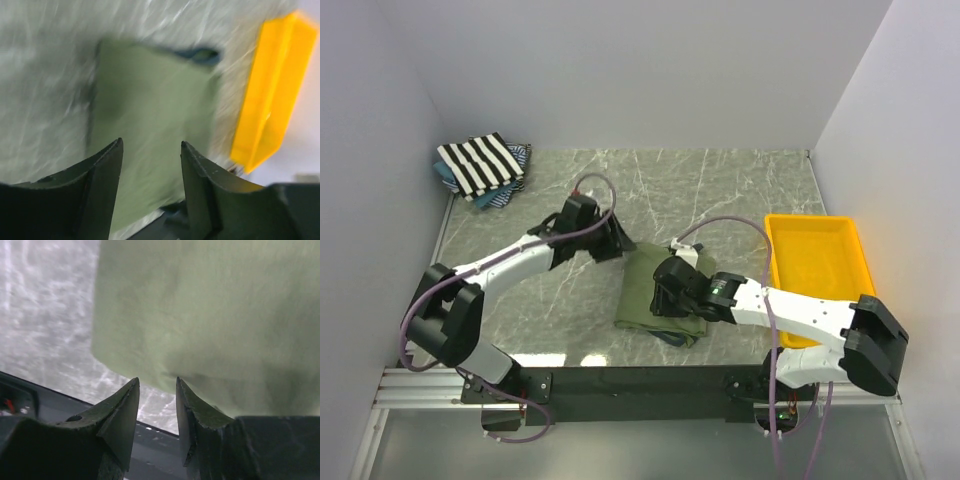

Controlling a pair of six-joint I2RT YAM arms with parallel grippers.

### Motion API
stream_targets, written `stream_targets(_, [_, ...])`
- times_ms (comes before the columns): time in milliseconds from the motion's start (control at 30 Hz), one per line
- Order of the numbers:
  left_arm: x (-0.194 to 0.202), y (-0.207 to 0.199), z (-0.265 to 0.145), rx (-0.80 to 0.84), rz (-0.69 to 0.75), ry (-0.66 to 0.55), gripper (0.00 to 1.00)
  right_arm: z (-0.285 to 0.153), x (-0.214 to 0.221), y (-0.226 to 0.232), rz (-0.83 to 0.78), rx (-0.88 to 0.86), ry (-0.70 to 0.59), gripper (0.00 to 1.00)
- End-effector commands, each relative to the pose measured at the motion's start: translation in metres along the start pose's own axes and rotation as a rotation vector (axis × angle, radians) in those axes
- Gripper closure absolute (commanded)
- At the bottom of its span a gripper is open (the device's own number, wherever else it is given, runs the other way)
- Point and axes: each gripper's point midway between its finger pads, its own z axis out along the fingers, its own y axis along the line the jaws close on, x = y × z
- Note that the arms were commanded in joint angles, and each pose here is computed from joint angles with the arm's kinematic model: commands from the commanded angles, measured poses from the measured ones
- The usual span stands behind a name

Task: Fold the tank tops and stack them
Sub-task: Fold the tank top

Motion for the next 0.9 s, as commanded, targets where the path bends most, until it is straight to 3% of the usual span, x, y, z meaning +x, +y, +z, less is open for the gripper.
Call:
stream_targets(0, [0.022,0.007,-0.002,0.116,0.047,0.072,0.43,0.008,0.006,0.002,0.004,-0.048,0.001,0.58])
stream_targets(33, [0.037,0.006,-0.001,0.161,0.047,0.146,0.43,0.014,0.019,-0.014,0.023,-0.016,0.025,0.58])
stream_targets(133, [0.049,0.012,0.01,0.195,0.058,0.194,0.43,0.023,0.037,-0.04,0.067,0.022,0.058,0.58])
stream_targets(433, [0.062,0.046,0.027,0.1,0.059,0.225,0.41,0.026,0.051,-0.066,0.108,0.063,0.075,0.58])
stream_targets(700, [0.071,0.077,0.041,-0.008,0.045,0.251,0.4,-0.002,0.023,-0.038,0.077,-0.013,0.019,0.58])
stream_targets(867, [0.07,0.08,0.044,-0.029,0.034,0.249,0.4,-0.023,0.0,0.0,-0.053,-0.063,-0.038,0.56])
